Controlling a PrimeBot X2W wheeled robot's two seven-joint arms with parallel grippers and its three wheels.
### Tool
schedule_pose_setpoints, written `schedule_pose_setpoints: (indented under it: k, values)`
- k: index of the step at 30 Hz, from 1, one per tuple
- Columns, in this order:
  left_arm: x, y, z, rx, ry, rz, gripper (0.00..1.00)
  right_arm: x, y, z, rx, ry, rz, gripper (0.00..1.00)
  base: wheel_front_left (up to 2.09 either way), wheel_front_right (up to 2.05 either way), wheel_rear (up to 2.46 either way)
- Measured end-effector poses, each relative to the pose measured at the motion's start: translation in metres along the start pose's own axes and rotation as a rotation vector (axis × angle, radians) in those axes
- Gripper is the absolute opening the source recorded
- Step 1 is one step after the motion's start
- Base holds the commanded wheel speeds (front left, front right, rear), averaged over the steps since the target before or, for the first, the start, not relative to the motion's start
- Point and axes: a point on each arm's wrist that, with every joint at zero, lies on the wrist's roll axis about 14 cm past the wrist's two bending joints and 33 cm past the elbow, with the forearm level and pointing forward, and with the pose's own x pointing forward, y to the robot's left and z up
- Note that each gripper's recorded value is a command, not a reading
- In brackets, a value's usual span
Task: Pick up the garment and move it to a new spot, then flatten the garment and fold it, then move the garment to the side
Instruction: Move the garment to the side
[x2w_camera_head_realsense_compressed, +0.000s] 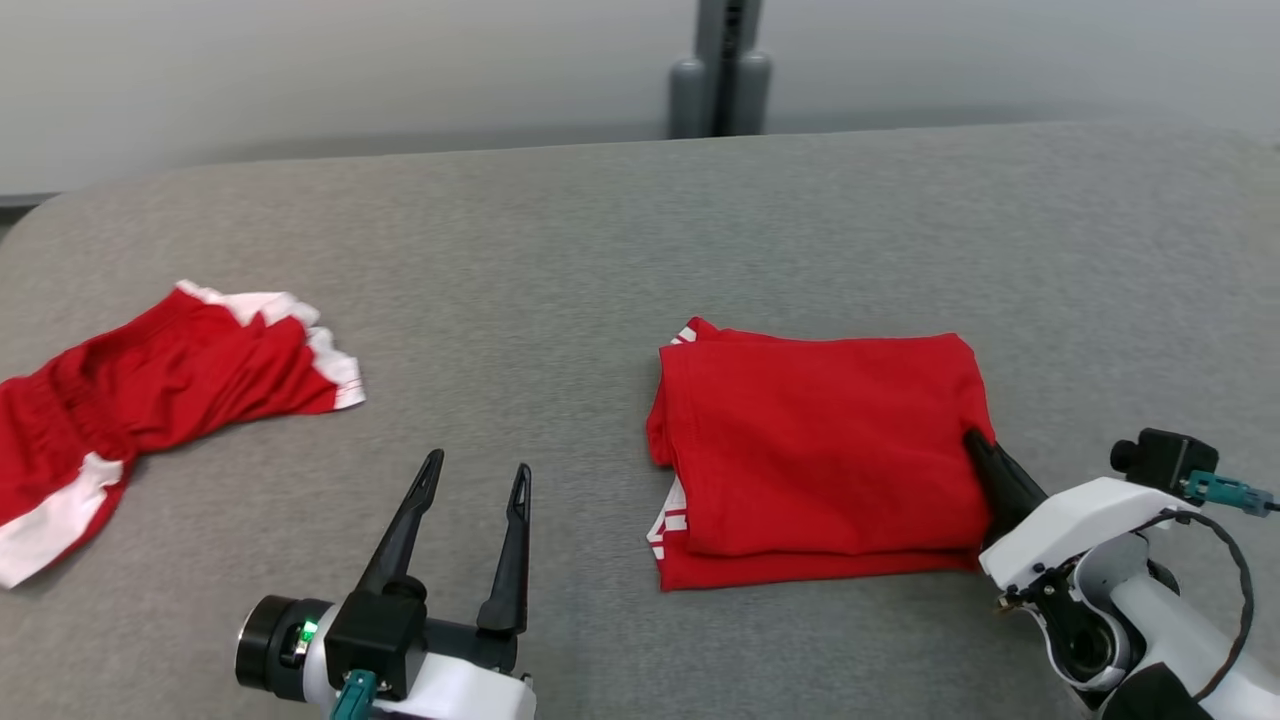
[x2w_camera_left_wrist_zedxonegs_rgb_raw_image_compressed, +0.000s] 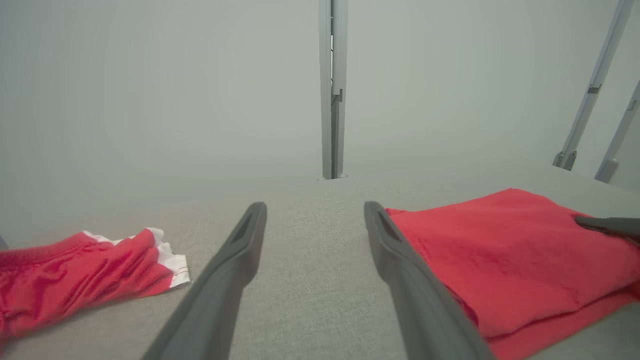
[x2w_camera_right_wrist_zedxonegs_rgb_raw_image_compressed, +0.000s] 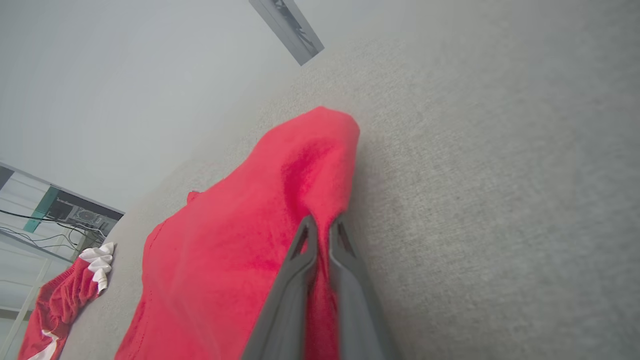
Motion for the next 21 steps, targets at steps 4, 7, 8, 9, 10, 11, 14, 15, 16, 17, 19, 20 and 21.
schedule_pose_setpoints:
  k: [4, 7, 8, 9, 10, 11, 14, 15, 16, 17, 19, 20, 21]
  values:
    - [0.014, -0.021, 0.000, -0.006, -0.008, -0.078, 1.00, -0.016, -0.014, 0.009, -0.029, -0.051, -0.034, 0.00, 0.00, 0.00, 0.00]
    - [0.021, -0.036, -0.001, -0.010, -0.010, -0.128, 1.00, -0.029, -0.026, 0.016, -0.049, -0.087, -0.066, 0.00, 0.00, 0.00, 0.00]
    - [0.023, -0.042, -0.001, -0.013, -0.012, -0.145, 1.00, -0.033, -0.030, 0.019, -0.062, -0.098, -0.077, 0.00, 0.00, 0.00, 0.00]
    - [0.026, -0.047, -0.001, -0.016, -0.013, -0.165, 1.00, -0.037, -0.034, 0.021, -0.071, -0.105, -0.089, 0.00, 0.00, 0.00, 0.00]
    - [0.028, -0.052, -0.002, -0.018, -0.014, -0.182, 1.00, -0.041, -0.038, 0.023, -0.077, -0.113, -0.099, 0.00, 0.00, 0.00, 0.00]
    - [0.029, -0.057, -0.002, -0.018, -0.013, -0.198, 1.00, -0.045, -0.042, 0.024, -0.084, -0.116, -0.110, 0.00, 0.00, 0.00, 0.00]
    - [0.033, -0.070, -0.005, -0.022, -0.010, -0.242, 1.00, -0.055, -0.052, 0.030, -0.124, -0.127, -0.139, 0.00, 0.00, 0.00, 0.00]
    - [0.034, -0.074, -0.005, -0.022, -0.011, -0.256, 1.00, -0.057, -0.055, 0.035, -0.148, -0.131, -0.146, 0.00, 0.00, 0.00, 0.00]
    - [0.035, -0.077, -0.006, -0.022, -0.011, -0.264, 1.00, -0.057, -0.058, 0.040, -0.166, -0.138, -0.152, 0.00, 0.00, 0.00, 0.00]
    - [0.037, -0.079, -0.007, -0.026, -0.010, -0.271, 1.00, -0.057, -0.060, 0.045, -0.183, -0.145, -0.157, 0.00, 0.00, 0.00, 0.00]
    - [0.042, -0.083, -0.007, -0.034, -0.014, -0.286, 1.00, -0.051, -0.061, 0.056, -0.223, -0.157, -0.161, 0.00, 0.00, 0.00, 0.00]
    - [0.044, -0.084, -0.006, -0.037, -0.021, -0.291, 1.00, -0.048, -0.062, 0.064, -0.250, -0.165, -0.163, 0.00, 0.00, 0.00, 0.00]
    - [0.047, -0.085, -0.005, -0.036, -0.027, -0.297, 1.00, -0.046, -0.065, 0.072, -0.276, -0.174, -0.169, 0.00, 0.00, 0.00, 0.00]
